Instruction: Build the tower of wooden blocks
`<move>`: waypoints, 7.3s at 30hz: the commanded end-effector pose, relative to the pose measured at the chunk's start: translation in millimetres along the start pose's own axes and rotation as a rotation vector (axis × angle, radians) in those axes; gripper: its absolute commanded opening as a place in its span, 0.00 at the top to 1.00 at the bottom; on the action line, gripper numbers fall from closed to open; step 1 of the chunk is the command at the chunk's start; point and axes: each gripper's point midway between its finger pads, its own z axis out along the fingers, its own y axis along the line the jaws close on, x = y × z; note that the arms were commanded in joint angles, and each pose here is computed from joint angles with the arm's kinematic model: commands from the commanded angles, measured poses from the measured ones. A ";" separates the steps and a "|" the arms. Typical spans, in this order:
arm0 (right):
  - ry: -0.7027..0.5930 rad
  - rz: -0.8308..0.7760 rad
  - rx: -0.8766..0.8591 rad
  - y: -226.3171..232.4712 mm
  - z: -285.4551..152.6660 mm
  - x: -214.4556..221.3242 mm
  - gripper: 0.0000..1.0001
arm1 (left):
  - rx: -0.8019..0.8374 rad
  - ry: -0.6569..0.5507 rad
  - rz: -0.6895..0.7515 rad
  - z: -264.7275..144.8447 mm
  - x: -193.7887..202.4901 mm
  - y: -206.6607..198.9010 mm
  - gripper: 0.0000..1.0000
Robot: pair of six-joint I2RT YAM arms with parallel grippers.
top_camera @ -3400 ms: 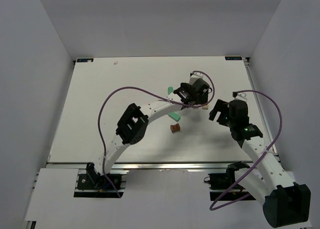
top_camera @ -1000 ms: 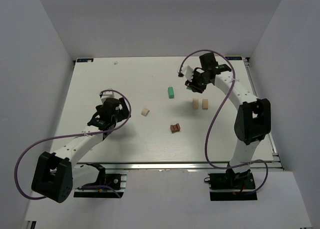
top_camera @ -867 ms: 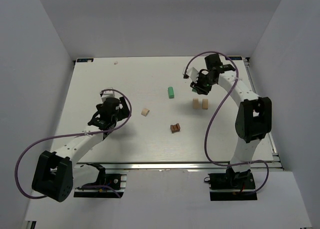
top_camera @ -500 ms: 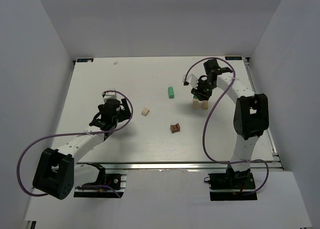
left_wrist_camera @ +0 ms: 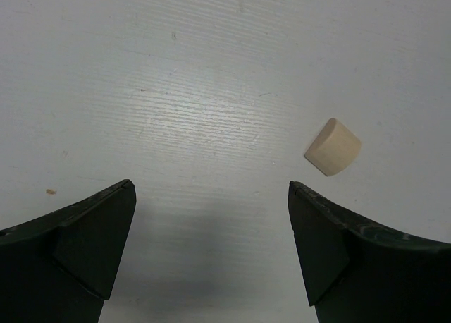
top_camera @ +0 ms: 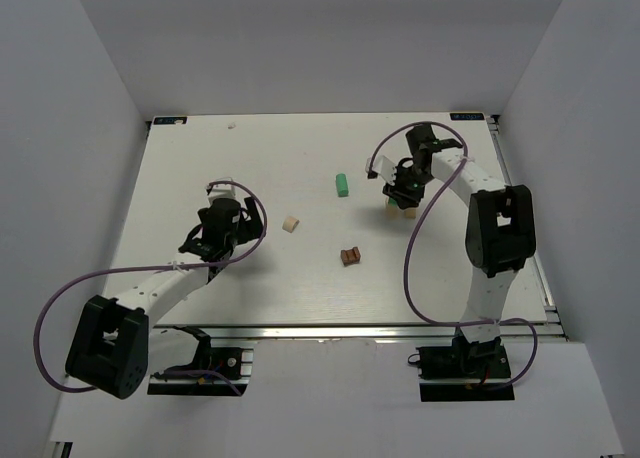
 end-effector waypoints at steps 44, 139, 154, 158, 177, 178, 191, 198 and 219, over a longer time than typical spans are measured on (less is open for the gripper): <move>-0.013 -0.044 -0.059 -0.3 19.3 16.6 0.58 | 0.076 0.024 0.022 11.2 3.3 -16.2 0.02; -0.239 -0.065 0.051 6.5 -66.3 -41.2 0.38 | 0.133 0.032 0.020 6.9 2.7 -26.2 0.02; -0.297 0.750 0.523 -76.0 -25.2 -168.6 0.11 | -0.099 -0.047 -0.110 -18.4 -24.1 13.2 0.02; -0.284 0.929 0.497 -91.8 11.4 -178.3 0.11 | -0.115 -0.047 -0.117 -21.2 -23.6 16.7 0.02; -0.192 1.014 0.332 -29.1 99.2 -146.8 0.36 | -0.038 -0.058 -0.161 -20.6 -39.2 -4.1 0.02; -0.194 1.013 0.335 -29.7 100.3 -146.5 0.42 | -0.026 -0.055 -0.162 -20.0 -39.5 -6.9 0.02; -0.468 0.713 0.127 17.5 65.8 -184.1 0.98 | 0.340 -0.032 -0.171 -23.3 -68.7 -86.6 0.02; -0.913 0.299 -0.112 112.4 -37.7 -233.6 0.97 | 0.811 0.088 -0.186 -64.6 -57.3 -160.1 0.02; -0.999 0.183 -0.108 156.3 -75.2 -241.8 0.96 | 0.994 0.108 -0.140 -111.3 -45.4 -202.0 0.33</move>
